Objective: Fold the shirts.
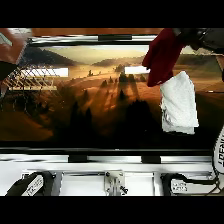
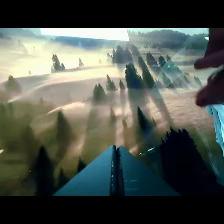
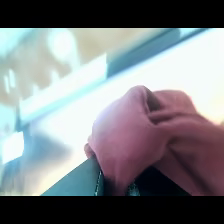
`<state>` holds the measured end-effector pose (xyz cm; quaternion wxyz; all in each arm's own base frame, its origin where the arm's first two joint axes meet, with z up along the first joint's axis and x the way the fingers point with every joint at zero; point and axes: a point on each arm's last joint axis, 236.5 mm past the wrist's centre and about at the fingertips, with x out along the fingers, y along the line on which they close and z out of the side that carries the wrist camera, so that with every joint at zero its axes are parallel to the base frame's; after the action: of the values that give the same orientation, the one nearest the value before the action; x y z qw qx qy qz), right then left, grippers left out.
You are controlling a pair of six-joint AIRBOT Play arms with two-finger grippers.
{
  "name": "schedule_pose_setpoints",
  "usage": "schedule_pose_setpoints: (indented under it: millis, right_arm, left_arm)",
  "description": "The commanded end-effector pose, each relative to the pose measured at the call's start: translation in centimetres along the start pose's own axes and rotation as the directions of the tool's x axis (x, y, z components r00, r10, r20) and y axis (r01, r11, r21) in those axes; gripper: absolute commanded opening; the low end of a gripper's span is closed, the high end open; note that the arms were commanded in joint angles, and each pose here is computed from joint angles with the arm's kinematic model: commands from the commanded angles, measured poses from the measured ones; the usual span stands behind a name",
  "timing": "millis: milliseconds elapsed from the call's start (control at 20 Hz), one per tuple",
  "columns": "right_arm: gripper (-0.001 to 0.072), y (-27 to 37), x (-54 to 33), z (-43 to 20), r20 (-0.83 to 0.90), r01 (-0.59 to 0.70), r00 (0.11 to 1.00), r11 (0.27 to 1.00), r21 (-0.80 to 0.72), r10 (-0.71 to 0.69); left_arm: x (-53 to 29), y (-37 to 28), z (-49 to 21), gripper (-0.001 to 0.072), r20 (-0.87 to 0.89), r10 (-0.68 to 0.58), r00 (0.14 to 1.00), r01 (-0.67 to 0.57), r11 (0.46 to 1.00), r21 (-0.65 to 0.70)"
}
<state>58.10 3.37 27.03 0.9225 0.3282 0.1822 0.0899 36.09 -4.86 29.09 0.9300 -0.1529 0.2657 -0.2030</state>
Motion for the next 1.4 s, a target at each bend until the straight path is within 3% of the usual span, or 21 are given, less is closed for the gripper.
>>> schedule_pose_setpoints:
  millis: [0,300,450,600,750,950,1050,1150,1250,1350]
  right_arm:
    - [0.0076,-3.9,0.8,6.0,0.245,0.022,0.969,0.996,0.084,-0.042]
    - [0.0076,-8.4,2.9,9.8,0.482,-0.028,0.872,0.975,0.222,-0.085]
    - [0.0076,-10.4,3.4,10.0,0.498,-0.01,0.86,0.971,0.237,-0.113]
    - [0.0076,-12.4,4.3,7.5,0.364,0.05,0.919,0.963,0.266,-0.149]
    - [0.0077,-14.7,3.0,3.8,0.134,0.193,0.966,0.96,0.204,-0.223]
    - [0.0077,-16.3,-2.3,-1.0,-0.171,0.356,0.927,0.926,0.124,-0.334]
    - [0.0077,-17.1,-5.9,-3.3,-0.293,0.457,0.855,0.888,0.037,-0.428]
    - [0.0077,-19.1,-10.2,-7.1,-0.459,0.598,0.702,0.801,-0.035,-0.544]
    - [0.0077,-19.8,-13.0,-10.6,-0.598,0.665,0.574,0.745,-0.06,-0.56]
    - [0.0077,-19.7,-14.1,-12.4,-0.66,0.705,0.513,0.708,-0.041,-0.549]
  left_arm:
    - [0.0,-0.2,-0.7,0.0034,-0.027,-0.01,1.0,0.01,1.0,-0.001]
    - [0.0,-0.2,-0.7,0.0034,-0.03,-0.01,1.0,0.01,1.0,-0.001]
    - [0.0,-0.2,-0.7,0.0034,-0.029,-0.01,1.0,0.01,1.0,-0.001]
    - [0.0,-0.2,-0.7,0.0033,-0.029,-0.01,1.0,0.01,1.0,-0.001]
    - [0.0,-0.2,-0.7,0.0034,-0.029,-0.01,1.0,0.01,1.0,-0.001]
    - [0.0,-0.2,-0.7,0.0034,-0.029,-0.01,1.0,0.01,1.0,-0.016]
    - [0.0,-0.2,-0.7,0.0033,-0.027,-0.01,1.0,0.009,1.0,-0.016]
    - [0.0,-0.2,-0.5,0.0034,-0.021,-0.007,1.0,0.007,1.0,-0.016]
    - [0.0,-0.2,-0.5,0.0034,-0.022,-0.008,1.0,0.008,1.0,-0.016]
    - [0.0,-0.2,-0.5,0.0034,-0.022,-0.008,1.0,0.008,1.0,-0.015]
